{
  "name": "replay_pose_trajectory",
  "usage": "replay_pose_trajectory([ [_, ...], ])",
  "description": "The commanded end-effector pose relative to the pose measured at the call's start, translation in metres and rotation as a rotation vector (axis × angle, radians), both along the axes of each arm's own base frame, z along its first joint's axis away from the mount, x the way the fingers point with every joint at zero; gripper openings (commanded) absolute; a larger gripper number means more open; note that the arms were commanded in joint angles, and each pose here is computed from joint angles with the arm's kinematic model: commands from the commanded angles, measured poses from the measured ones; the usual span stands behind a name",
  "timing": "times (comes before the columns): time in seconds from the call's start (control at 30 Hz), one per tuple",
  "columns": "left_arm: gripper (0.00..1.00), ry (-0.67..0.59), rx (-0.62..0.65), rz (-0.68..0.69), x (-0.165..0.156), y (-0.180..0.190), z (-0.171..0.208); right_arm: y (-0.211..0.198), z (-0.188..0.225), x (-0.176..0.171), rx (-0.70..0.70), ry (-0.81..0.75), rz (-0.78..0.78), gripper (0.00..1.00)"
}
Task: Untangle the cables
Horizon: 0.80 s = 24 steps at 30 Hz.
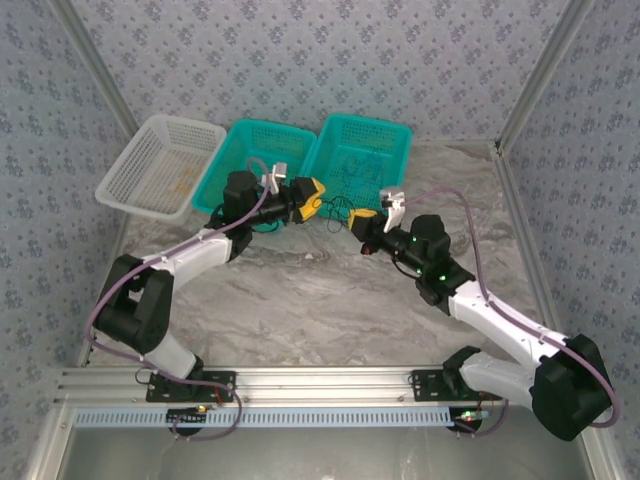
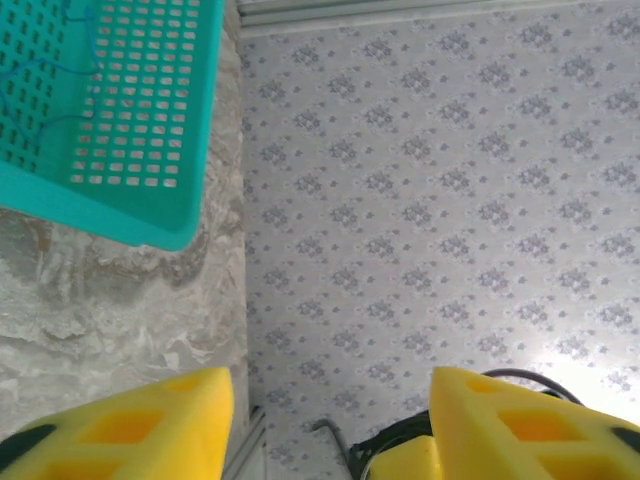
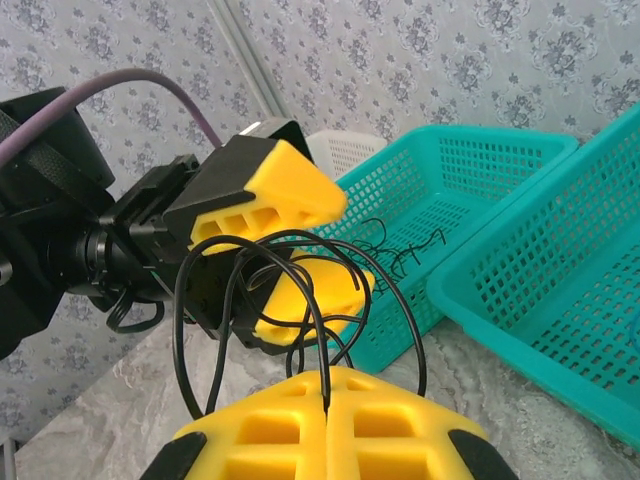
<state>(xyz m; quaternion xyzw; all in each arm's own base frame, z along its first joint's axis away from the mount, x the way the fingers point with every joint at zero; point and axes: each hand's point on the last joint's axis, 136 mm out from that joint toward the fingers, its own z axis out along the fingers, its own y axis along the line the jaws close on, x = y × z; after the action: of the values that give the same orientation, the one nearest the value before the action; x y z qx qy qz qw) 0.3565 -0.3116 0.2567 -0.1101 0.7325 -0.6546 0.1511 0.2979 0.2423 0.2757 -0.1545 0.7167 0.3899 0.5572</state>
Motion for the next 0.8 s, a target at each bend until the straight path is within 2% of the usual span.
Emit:
replay_pose_trajectory([
  [0.0,0.3,-0.018,-0.03,-0.03,0.0,-0.007,0.014,0.001,0.018,0.002,0.01,-0.07,-0.009,0.0],
  [0.1,0.03,-0.003,-0.017,-0.009,0.003,-0.002,0.011,0.0,0.018,-0.001,0.01,-0.073,-0.006,0.0],
  [0.13,0.0,-0.003,-0.012,0.003,0.005,0.001,0.01,0.0,0.018,-0.002,0.003,-0.072,-0.002,0.0],
  [0.2,0.0,-0.017,0.02,0.044,0.009,0.011,0.009,-0.003,0.011,-0.004,-0.033,-0.057,0.001,0.0],
  [0.27,0.0,-0.037,0.129,0.122,0.013,0.031,0.004,-0.009,-0.002,-0.008,-0.1,-0.034,0.005,0.0],
  [0.4,0.0,-0.126,0.548,0.38,0.011,0.099,-0.004,-0.033,-0.042,-0.014,-0.23,0.092,-0.002,0.0],
  [0.43,0.0,-0.16,0.609,0.433,0.009,0.112,0.002,-0.038,-0.049,-0.017,-0.248,0.122,0.007,0.0],
  [0.6,0.0,-0.257,0.735,0.5,0.006,0.136,0.024,-0.046,-0.07,-0.026,-0.339,0.219,0.047,0.0],
  [0.77,0.0,-0.252,0.855,0.636,0.007,0.17,0.029,-0.072,-0.083,-0.013,-0.387,0.284,-0.104,0.0],
])
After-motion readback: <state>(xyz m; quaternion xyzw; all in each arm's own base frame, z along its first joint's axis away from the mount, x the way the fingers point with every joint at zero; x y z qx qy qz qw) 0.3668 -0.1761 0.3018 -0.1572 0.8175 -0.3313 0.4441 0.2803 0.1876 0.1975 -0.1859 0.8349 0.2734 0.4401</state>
